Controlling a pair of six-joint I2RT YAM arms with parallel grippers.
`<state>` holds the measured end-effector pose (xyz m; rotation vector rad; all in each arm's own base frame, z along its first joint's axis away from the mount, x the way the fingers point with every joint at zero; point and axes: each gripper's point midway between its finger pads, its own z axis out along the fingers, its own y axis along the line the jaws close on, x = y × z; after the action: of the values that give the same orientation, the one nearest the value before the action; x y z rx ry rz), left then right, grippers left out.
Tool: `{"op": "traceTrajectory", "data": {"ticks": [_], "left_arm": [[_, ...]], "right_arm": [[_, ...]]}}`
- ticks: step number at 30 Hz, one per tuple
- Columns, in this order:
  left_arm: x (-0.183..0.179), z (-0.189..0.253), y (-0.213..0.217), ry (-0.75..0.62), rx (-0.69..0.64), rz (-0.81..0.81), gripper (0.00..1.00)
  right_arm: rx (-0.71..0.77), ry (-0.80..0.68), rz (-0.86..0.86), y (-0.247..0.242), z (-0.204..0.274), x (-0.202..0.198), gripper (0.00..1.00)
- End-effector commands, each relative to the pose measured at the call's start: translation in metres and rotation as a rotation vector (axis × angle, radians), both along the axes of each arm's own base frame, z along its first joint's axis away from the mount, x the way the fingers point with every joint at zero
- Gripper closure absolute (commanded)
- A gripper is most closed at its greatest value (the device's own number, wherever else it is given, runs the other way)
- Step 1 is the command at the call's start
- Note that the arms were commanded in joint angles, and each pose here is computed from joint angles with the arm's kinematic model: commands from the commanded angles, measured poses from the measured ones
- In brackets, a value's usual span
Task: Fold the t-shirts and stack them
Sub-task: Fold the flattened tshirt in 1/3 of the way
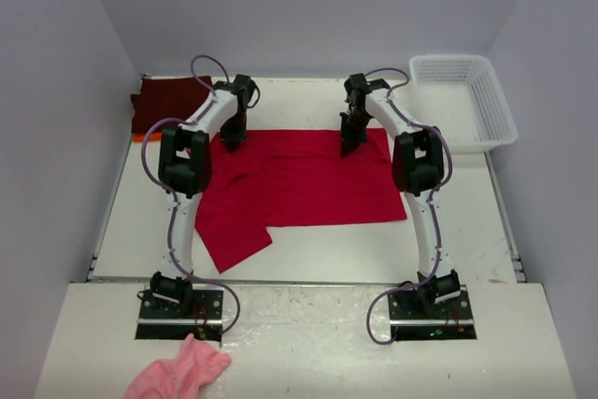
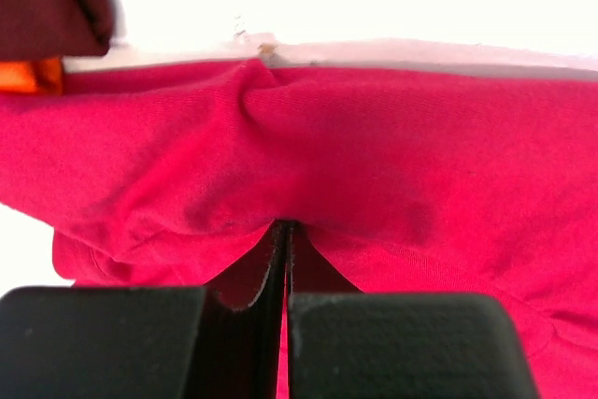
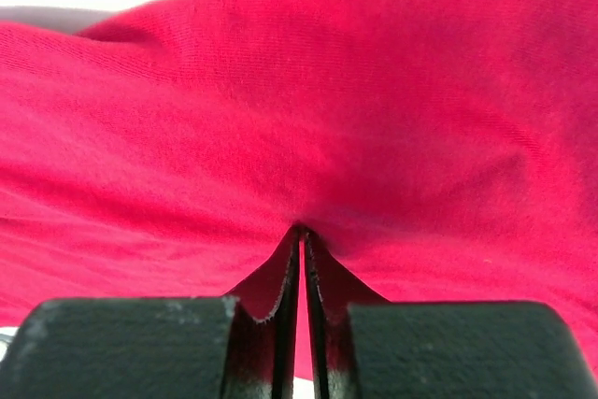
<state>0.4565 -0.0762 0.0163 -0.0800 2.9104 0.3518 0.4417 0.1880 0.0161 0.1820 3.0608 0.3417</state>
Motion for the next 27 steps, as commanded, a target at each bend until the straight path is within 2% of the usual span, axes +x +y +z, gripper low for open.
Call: {"op": "traceTrajectory", "data": {"ticks": [1,4,8,13,14,17,19,23,24,25,27], "left_arm": [[0.01,-0.013,-0.019,0.005,-0.092,-0.046,1.0],[0.012,-0.018,-0.024,0.015,-0.114,-0.075,1.0],[0.016,-0.02,-0.024,0.01,-0.108,-0.082,1.0],[0.026,-0.003,-0.028,-0.083,-0.128,-0.07,0.96],[0.031,0.01,-0.029,-0.126,-0.135,-0.068,0.94],[0.036,0.037,-0.029,-0.212,-0.117,-0.057,0.82],[0.035,0.049,-0.027,-0.256,-0.095,-0.047,0.68],[0.036,0.11,-0.02,-0.415,-0.037,0.0,0.64],[0.034,0.123,-0.017,-0.446,-0.023,0.013,0.63],[0.03,0.133,-0.015,-0.478,0.012,0.03,0.62],[0.022,0.177,-0.012,-0.587,0.021,0.056,0.6]], "right_arm": [[0.008,-0.01,-0.05,-0.011,0.004,0.016,0.93],[0.036,-0.002,-0.074,-0.015,0.004,0.024,0.93],[0.09,-0.064,-0.038,-0.011,0.019,0.039,0.92],[0.115,-0.158,0.046,-0.01,0.032,0.047,0.91],[0.134,-0.224,0.068,-0.006,0.047,0.055,0.91],[0.167,-0.314,0.119,-0.001,0.071,0.061,0.91],[0.194,-0.367,0.15,0.005,0.088,0.065,0.89],[0.242,-0.495,0.203,0.017,0.139,0.069,0.77],[0.252,-0.541,0.214,0.019,0.161,0.066,0.66],[0.249,-0.557,0.223,0.02,0.169,0.062,0.61],[0.246,-0.592,0.23,0.022,0.189,0.052,0.57]]}}
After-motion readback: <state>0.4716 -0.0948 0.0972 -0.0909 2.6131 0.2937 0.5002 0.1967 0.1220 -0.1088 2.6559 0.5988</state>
